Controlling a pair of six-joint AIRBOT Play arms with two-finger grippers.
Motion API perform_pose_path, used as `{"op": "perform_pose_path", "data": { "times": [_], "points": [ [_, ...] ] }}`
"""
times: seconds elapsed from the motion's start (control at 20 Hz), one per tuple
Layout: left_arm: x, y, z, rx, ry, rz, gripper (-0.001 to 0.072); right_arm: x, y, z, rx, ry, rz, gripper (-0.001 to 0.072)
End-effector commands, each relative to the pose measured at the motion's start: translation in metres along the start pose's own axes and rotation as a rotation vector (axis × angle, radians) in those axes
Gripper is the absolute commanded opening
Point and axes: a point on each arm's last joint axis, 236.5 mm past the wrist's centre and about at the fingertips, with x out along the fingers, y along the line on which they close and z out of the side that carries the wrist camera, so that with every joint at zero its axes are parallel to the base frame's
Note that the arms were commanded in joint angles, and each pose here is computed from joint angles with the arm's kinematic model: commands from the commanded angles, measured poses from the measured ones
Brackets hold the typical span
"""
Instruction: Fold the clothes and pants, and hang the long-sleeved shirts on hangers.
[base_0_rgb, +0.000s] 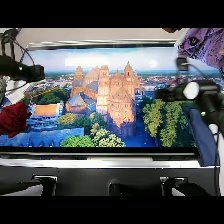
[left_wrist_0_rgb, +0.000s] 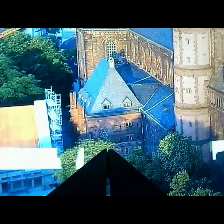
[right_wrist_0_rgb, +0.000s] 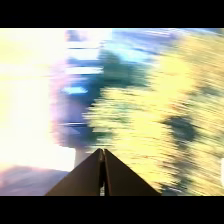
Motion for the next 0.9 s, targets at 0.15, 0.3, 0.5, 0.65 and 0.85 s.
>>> {"op": "perform_pose_path", "data": {
  "times": [0.15,0.3,0.5,0.65,0.85],
  "points": [
    [0.0055,0.0088,-0.0241,0.029,-0.005,0.024,0.0021,-0.0029,0.0732,-0.0019,-0.135,-0.032,0.107,0.0033],
    [0.0070,0.0093,-0.0233,0.025,-0.006,0.024,0.0022,-0.0027,0.0715,-0.0014,-0.142,-0.034,0.099,0.0033],
    [0.0071,0.0094,-0.0234,0.025,-0.005,0.024,0.0022,-0.0027,0.0715,-0.0015,-0.142,-0.034,0.099,0.0033],
    [0.0071,0.0094,-0.0234,0.025,-0.005,0.024,0.0022,-0.0027,0.0715,-0.0015,-0.142,-0.034,0.099,0.0033],
    [0.0071,0.0094,-0.0234,0.025,-0.005,0.024,0.0022,-0.0027,0.0715,-0.0015,-0.142,-0.034,0.099,0.0033]
  ]
}}
